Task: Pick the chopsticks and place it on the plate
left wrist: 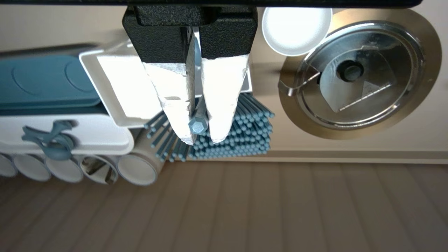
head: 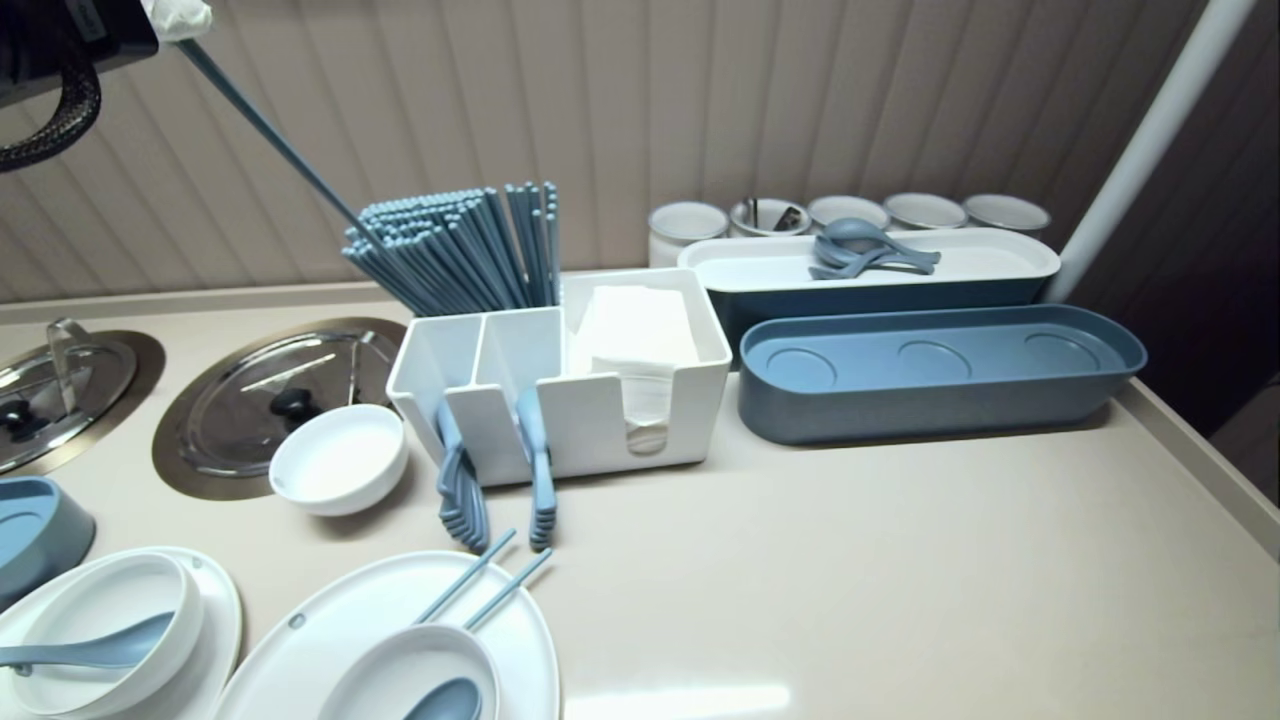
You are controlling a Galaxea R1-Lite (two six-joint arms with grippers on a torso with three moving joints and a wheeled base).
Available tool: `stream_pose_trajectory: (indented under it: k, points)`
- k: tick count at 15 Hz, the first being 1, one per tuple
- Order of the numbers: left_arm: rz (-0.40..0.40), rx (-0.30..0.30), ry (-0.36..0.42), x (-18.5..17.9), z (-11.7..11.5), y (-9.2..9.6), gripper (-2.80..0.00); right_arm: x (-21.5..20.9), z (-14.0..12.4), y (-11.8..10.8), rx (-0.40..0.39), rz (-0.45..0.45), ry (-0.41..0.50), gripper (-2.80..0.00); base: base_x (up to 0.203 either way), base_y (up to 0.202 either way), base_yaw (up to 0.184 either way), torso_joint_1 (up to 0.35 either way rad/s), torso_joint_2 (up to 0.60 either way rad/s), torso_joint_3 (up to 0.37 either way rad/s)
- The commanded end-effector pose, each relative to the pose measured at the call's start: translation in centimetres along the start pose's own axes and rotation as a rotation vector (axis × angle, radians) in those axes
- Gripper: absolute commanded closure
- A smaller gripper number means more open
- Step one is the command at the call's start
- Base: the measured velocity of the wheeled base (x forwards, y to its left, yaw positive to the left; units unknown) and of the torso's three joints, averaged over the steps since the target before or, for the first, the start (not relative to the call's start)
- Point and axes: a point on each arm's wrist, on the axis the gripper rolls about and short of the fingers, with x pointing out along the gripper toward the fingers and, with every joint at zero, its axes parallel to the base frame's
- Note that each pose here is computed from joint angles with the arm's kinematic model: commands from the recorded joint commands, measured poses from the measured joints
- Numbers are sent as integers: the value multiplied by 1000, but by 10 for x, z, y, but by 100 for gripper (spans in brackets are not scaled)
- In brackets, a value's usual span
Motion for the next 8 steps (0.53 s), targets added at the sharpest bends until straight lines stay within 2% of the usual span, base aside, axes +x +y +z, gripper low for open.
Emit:
stream_pose_trajectory:
  k: [1,4,8]
  points:
    - [-42,12,40,-5,-3,1,0,0,0,0,0,1,-1,0,0,0,0,0,0,0]
    - [-62,42,121,0,-15,0,0,0,0,0,0,1,-1,0,0,0,0,0,0,0]
    - [-62,72,154,3,-22,0,0,0,0,0,0,1,-1,0,0,0,0,0,0,0]
